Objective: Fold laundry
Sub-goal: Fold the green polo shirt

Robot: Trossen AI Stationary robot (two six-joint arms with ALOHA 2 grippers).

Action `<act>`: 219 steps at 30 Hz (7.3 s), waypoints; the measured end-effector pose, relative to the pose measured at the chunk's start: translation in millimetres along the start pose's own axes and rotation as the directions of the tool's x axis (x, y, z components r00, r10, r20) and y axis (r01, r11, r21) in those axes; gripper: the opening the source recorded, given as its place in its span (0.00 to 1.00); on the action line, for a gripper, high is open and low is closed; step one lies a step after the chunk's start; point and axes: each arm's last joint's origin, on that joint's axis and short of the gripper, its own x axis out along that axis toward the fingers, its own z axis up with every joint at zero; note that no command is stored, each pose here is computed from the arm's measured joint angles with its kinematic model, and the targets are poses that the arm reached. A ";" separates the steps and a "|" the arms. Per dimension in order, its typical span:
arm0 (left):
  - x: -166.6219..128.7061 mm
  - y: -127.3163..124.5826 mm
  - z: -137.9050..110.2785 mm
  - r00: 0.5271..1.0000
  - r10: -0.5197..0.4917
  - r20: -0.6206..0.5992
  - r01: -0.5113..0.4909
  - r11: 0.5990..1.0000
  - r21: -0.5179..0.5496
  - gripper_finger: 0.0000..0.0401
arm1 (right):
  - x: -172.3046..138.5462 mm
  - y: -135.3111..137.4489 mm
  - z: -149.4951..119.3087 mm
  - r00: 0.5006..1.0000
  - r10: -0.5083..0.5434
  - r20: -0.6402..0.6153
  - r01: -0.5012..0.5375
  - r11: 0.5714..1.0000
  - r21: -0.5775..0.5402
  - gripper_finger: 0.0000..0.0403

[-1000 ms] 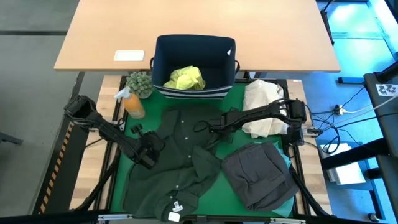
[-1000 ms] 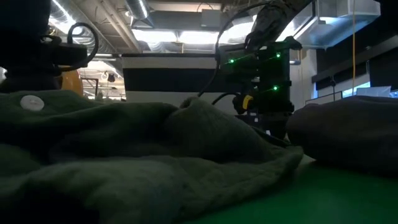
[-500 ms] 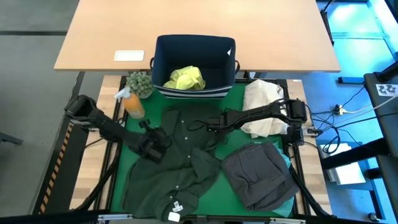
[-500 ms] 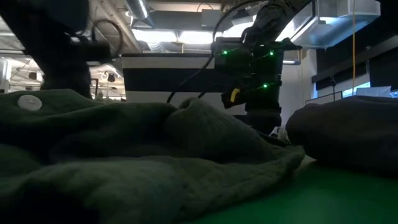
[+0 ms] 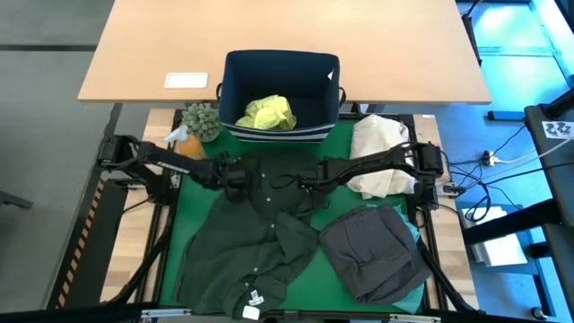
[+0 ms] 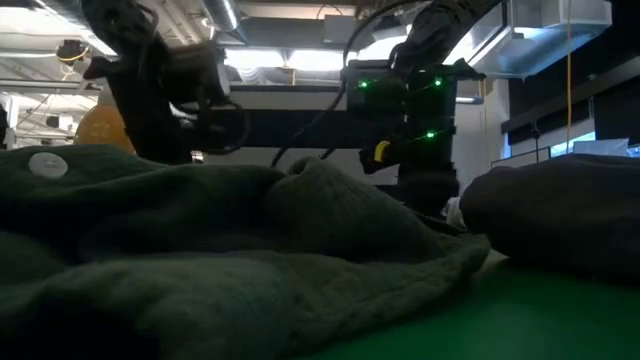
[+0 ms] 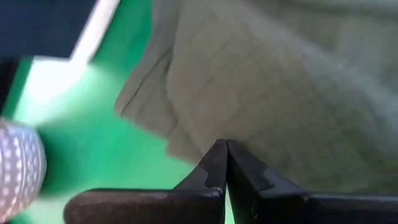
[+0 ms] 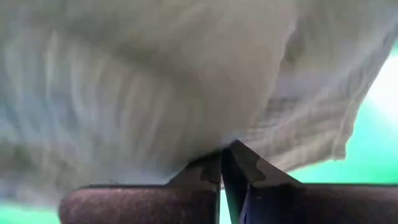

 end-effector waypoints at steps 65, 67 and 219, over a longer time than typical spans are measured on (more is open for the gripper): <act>23.8 41.9 -23.6 0.992 0.013 -0.129 -0.039 0.977 -0.209 0.00 | 15.6 -43.0 -39.7 0.978 0.035 0.205 -0.068 0.985 0.158 0.01; 21.0 41.2 -17.6 0.993 0.006 -0.118 -0.031 0.977 -0.209 0.00 | 12.4 -43.5 -42.3 0.980 0.029 0.196 -0.060 0.986 0.157 0.01; -135.6 -71.3 -0.4 0.686 -0.453 0.570 0.468 0.874 0.131 0.00 | -30.0 110.2 -15.0 0.851 0.433 0.297 -0.393 0.900 -0.187 0.24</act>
